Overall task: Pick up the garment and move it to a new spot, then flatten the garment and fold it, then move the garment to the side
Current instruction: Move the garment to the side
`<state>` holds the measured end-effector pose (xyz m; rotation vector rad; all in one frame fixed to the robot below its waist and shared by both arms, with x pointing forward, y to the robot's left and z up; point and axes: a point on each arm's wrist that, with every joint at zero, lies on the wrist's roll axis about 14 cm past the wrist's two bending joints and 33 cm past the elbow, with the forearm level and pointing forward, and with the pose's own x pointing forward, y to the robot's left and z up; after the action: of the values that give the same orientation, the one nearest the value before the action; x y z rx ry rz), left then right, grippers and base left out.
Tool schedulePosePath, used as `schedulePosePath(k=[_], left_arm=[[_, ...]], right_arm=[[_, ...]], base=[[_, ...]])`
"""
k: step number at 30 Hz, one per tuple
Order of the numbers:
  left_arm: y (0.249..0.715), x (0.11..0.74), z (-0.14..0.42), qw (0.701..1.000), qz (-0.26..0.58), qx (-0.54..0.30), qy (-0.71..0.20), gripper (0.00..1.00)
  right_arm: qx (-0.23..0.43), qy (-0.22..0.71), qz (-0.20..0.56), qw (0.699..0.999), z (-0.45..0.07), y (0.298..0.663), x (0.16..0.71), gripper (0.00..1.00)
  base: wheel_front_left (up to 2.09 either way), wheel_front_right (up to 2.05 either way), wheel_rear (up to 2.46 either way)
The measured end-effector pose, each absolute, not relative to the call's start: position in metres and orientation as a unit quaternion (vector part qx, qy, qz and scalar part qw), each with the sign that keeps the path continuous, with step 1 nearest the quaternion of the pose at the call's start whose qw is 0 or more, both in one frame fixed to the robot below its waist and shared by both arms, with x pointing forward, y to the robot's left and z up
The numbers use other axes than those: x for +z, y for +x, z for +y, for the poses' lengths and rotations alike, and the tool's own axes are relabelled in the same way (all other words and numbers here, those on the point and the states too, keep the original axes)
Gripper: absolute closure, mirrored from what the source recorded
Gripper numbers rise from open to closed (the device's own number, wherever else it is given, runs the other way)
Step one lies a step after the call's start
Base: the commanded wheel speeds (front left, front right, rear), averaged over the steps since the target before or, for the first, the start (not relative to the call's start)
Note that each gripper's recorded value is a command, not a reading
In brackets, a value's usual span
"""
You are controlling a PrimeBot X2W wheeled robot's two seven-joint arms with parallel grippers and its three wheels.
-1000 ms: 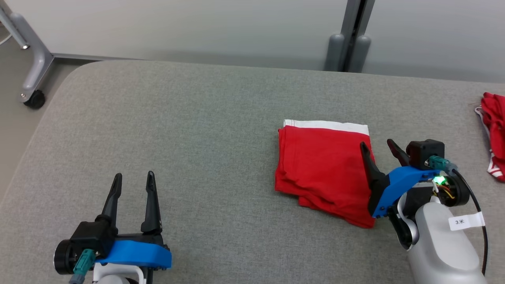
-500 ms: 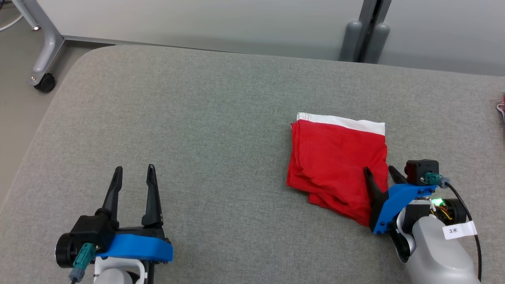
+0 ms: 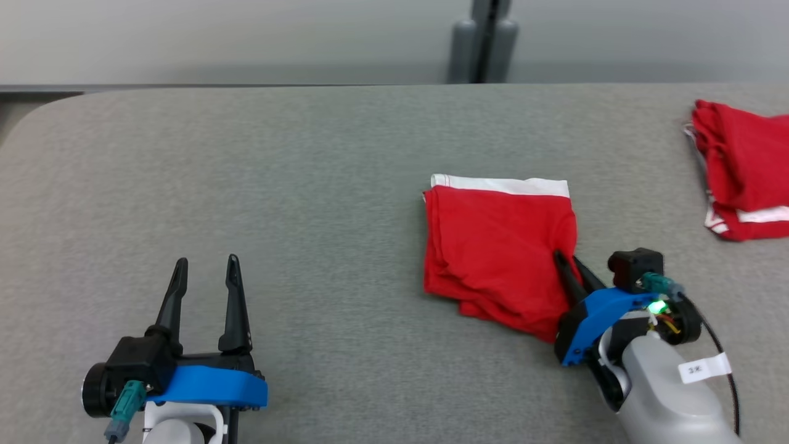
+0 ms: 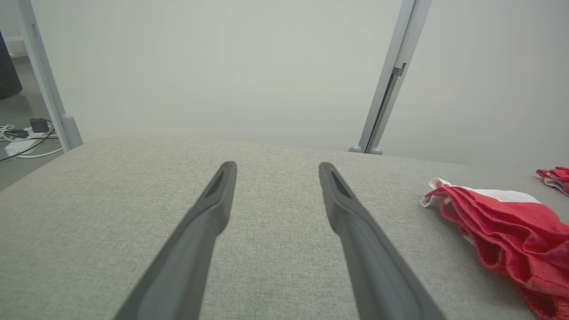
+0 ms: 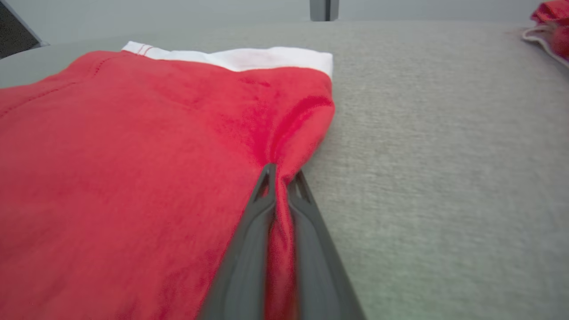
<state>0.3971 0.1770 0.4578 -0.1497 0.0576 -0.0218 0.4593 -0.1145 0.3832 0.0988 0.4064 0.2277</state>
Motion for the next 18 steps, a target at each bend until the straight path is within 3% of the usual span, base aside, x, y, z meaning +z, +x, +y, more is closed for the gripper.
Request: schedulePosePath(k=[11, 18], left_arm=[[0.43, 0.459, 0.124, 0.993, 0.021, -0.091, -0.075, 0.0], [0.437, 0.459, 0.119, 0.992, 0.019, -0.101, -0.074, 0.0]], right_arm=[[0.012, -0.001, 0.174, 0.985, -0.232, 0.44, 0.397, 1.0], [0.033, -0.033, 0.143, 0.989, -0.233, 0.462, 0.42, 1.0]], base=[[0.0, 0.0, 0.0], [0.0, 0.0, 0.0]])
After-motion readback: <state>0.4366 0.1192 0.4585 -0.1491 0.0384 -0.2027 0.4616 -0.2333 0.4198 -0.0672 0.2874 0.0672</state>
